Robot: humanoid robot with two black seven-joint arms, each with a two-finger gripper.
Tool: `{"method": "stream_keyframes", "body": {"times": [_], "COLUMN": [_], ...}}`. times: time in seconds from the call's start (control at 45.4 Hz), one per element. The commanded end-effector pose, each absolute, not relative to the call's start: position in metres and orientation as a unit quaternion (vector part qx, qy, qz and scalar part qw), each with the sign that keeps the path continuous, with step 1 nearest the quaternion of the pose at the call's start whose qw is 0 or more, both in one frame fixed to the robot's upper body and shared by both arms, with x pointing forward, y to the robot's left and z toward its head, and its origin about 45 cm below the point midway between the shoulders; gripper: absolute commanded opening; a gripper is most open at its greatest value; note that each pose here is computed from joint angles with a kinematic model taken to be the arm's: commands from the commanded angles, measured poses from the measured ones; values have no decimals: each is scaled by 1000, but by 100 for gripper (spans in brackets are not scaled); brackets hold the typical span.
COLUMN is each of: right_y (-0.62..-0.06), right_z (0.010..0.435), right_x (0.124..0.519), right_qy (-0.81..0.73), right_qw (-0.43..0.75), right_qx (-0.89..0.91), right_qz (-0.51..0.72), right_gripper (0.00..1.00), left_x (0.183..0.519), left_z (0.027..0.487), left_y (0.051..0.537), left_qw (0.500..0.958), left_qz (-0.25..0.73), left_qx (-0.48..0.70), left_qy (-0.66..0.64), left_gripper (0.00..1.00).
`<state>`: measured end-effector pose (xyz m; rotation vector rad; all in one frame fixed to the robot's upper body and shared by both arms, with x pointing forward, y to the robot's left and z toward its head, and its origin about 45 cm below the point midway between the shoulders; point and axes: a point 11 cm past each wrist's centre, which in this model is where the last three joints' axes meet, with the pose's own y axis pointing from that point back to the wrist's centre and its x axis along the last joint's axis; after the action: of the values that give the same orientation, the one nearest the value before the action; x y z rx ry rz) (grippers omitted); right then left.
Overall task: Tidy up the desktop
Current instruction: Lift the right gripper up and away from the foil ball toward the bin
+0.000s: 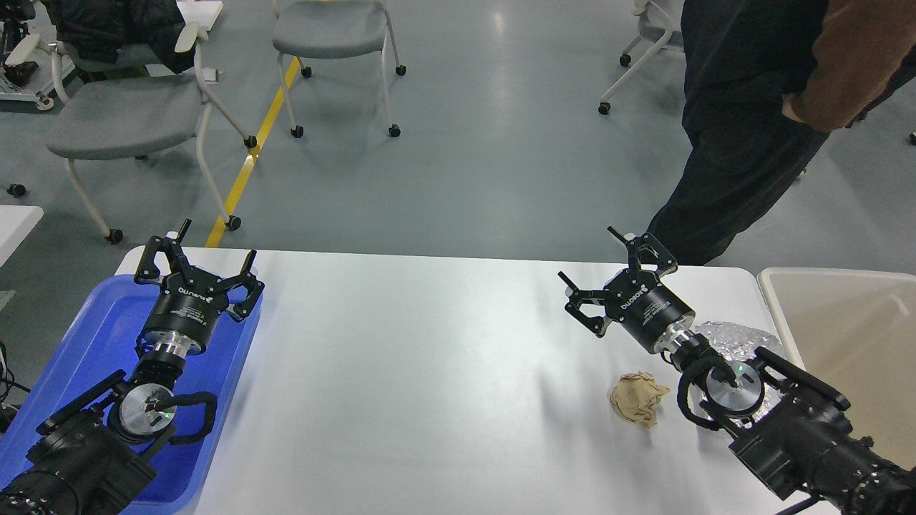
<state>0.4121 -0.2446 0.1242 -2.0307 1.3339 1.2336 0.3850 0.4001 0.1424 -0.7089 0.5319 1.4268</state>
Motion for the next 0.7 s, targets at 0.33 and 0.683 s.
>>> {"method": "stream_keyframes", "body": {"times": [0.33, 0.683], "right_y": [-238, -255], "right_z": [127, 170], "right_x": [411, 425], "right_qy": [467, 451], "right_qw": [184, 143], "right_qx": [-751, -805], "right_qz": [430, 357], "right_gripper": [100, 100], "left_x": [385, 385], "left_z": [142, 142], "left_y": [400, 400], "left_qw": [668, 668], "left_qz": [632, 632], "left_qx": [-314, -314], "left_qy": [236, 236], "left_gripper": [100, 100]}}
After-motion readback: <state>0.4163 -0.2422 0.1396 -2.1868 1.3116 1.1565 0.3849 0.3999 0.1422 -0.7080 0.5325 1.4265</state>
